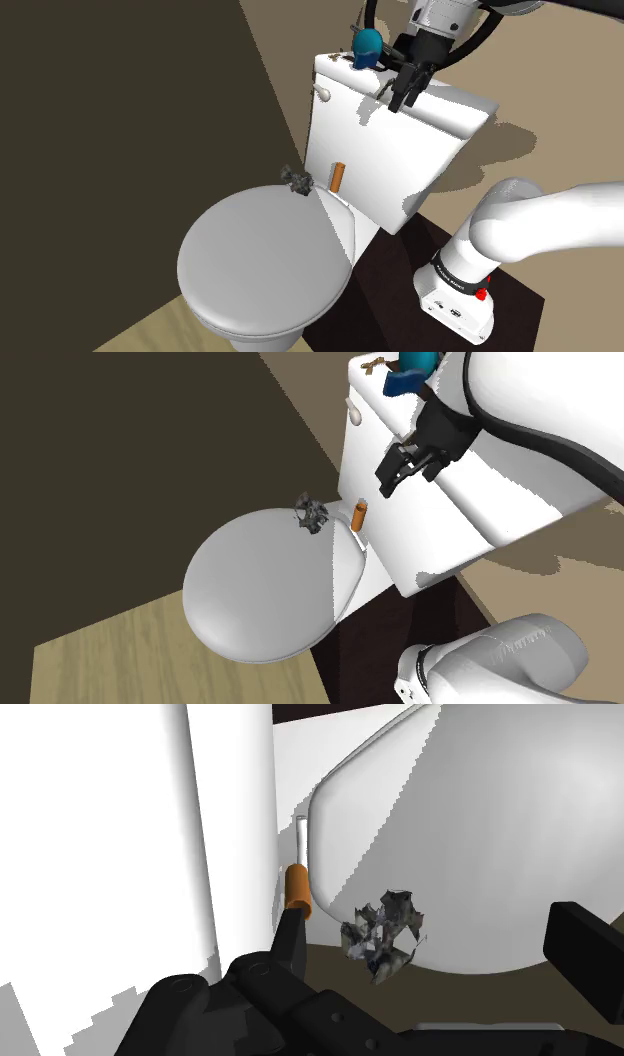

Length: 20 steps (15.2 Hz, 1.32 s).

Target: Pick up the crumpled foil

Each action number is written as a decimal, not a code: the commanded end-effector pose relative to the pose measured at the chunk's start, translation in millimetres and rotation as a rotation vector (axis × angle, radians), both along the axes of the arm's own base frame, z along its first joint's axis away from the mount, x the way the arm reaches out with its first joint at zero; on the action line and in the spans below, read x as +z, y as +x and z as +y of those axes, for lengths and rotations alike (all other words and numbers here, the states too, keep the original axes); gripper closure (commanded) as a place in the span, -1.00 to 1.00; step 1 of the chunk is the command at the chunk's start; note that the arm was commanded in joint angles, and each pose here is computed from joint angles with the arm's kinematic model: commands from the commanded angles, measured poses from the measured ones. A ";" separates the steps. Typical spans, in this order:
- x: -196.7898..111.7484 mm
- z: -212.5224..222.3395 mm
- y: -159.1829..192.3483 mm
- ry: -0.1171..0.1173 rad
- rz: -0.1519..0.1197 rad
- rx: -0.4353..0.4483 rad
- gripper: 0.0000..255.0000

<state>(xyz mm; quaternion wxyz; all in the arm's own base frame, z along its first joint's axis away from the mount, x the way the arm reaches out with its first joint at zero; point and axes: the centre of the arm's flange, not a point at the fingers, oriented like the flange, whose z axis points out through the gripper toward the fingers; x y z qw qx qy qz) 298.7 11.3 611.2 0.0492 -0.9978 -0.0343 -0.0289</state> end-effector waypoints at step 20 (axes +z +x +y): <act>-182.5 119.7 145.4 -0.232 -0.042 -0.171 -1.00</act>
